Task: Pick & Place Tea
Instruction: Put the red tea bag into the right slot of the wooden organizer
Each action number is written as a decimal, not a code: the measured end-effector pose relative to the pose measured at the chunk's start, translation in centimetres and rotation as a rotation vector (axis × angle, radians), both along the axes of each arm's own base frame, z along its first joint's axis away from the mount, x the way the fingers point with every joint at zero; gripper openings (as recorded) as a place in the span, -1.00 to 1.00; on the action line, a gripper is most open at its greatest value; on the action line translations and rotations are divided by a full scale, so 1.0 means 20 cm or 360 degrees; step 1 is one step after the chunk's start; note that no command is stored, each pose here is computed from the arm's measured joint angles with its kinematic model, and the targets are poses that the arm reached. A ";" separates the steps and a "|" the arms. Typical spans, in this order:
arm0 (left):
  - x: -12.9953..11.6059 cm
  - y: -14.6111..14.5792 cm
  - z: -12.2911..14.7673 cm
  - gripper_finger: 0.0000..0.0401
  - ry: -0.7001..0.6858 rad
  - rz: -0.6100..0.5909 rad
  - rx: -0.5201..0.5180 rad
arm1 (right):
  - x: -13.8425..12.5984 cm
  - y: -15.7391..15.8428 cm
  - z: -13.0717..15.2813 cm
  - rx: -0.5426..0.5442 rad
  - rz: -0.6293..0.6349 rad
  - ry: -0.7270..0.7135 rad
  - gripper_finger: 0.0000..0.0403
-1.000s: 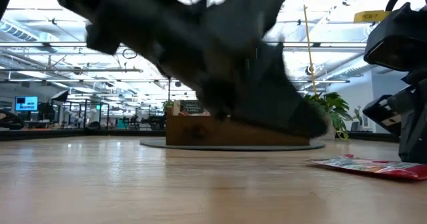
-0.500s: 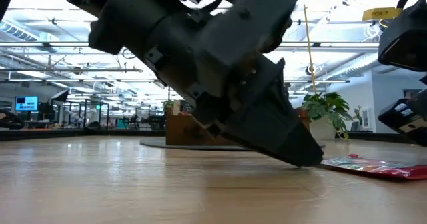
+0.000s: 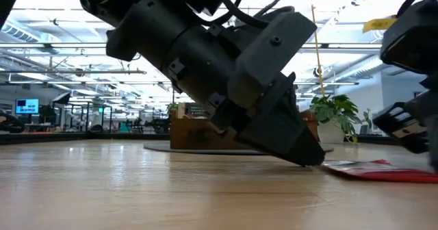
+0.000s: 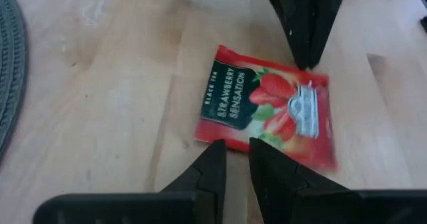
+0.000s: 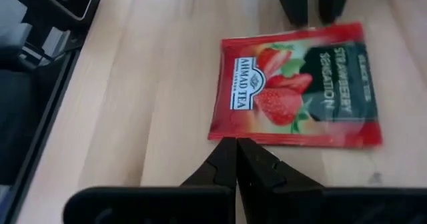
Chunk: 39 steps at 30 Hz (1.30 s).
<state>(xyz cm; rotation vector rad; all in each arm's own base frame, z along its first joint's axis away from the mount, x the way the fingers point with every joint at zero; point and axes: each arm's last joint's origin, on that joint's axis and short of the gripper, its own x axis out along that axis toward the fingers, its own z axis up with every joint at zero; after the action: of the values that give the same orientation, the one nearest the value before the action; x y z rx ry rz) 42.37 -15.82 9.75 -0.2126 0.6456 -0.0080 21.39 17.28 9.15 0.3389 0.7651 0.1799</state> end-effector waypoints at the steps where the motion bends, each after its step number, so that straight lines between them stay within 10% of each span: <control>1: 0.00 0.01 0.00 -0.63 0.0001 -0.0002 -0.0005 | 0.01 0.00 0.00 -0.0010 0.0006 -0.0017 -1.00; 16: -0.03 -0.12 0.05 -0.63 -0.0102 -0.0271 0.0065 | 0.05 -0.05 0.00 -0.0122 0.0027 -0.0090 -1.00; 39: -0.08 -0.11 -0.02 -0.63 0.0173 -0.0147 0.0064 | 0.11 -0.13 0.01 -0.0157 -0.0063 -0.0112 -1.00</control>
<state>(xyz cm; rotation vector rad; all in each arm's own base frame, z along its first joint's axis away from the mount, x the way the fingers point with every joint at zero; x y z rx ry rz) 40.69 -18.03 9.44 -0.1447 0.7630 -0.0725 23.60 14.61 9.26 0.2527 0.6948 0.1161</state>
